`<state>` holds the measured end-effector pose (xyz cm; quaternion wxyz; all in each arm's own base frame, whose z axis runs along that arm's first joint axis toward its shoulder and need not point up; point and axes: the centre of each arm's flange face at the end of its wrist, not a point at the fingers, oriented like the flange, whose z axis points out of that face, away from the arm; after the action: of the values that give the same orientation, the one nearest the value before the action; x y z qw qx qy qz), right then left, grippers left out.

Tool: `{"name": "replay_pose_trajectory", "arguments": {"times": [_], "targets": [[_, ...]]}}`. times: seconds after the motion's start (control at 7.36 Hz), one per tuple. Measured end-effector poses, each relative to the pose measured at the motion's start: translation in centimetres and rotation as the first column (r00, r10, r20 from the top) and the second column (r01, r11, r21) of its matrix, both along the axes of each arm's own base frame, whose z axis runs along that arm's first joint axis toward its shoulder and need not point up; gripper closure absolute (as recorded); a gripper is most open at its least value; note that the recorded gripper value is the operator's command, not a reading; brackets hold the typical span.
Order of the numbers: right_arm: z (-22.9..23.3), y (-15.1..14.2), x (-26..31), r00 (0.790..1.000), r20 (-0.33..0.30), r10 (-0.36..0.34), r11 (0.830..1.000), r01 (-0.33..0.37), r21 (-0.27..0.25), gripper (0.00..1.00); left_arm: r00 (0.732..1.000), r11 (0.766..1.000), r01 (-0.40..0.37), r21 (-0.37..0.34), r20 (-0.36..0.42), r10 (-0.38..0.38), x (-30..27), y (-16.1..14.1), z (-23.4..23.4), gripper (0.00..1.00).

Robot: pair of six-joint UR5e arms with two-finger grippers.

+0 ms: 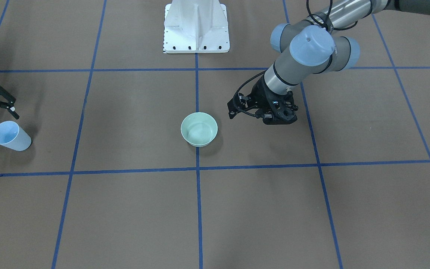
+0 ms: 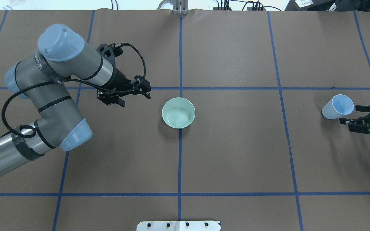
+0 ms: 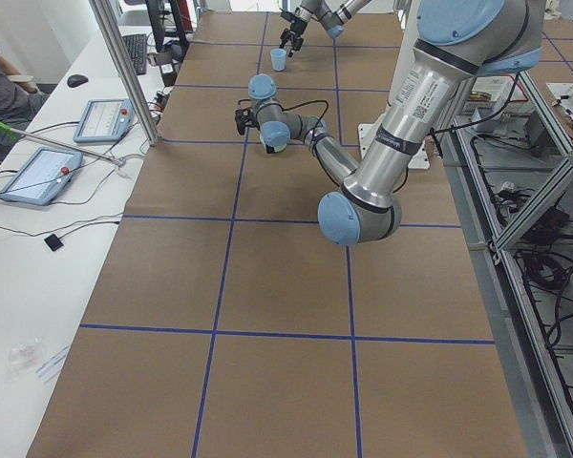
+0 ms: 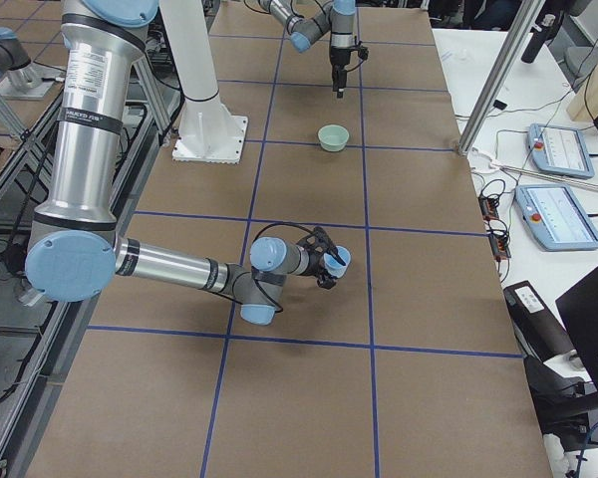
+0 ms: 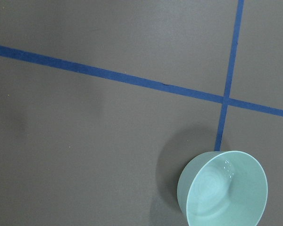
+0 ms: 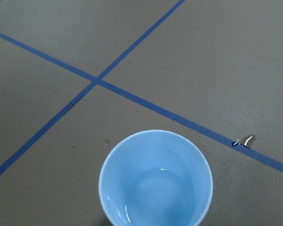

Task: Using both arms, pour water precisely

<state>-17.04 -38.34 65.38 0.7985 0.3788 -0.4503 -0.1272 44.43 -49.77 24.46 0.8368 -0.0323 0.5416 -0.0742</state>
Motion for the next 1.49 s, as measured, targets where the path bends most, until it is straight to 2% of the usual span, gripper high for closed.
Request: {"name": "replay_pose_trajectory", "arguments": {"times": [0.54, 1.49], "targets": [[1.7, 0.3, 0.2, 1.000, -0.008, 0.019, 1.000, -0.019, 0.002, 0.01, 1.000, 1.000, 0.001, -0.002, 0.001, -0.001, -0.5, 0.2, 0.5, 0.00], [0.0, -1.3, -2.4, 1.000, 0.017, 0.019, 0.999, -0.019, 0.036, 0.01, 1.000, 1.000, 0.002, -0.003, -0.003, -0.002, -0.8, 0.4, 0.4, 0.00]]}}
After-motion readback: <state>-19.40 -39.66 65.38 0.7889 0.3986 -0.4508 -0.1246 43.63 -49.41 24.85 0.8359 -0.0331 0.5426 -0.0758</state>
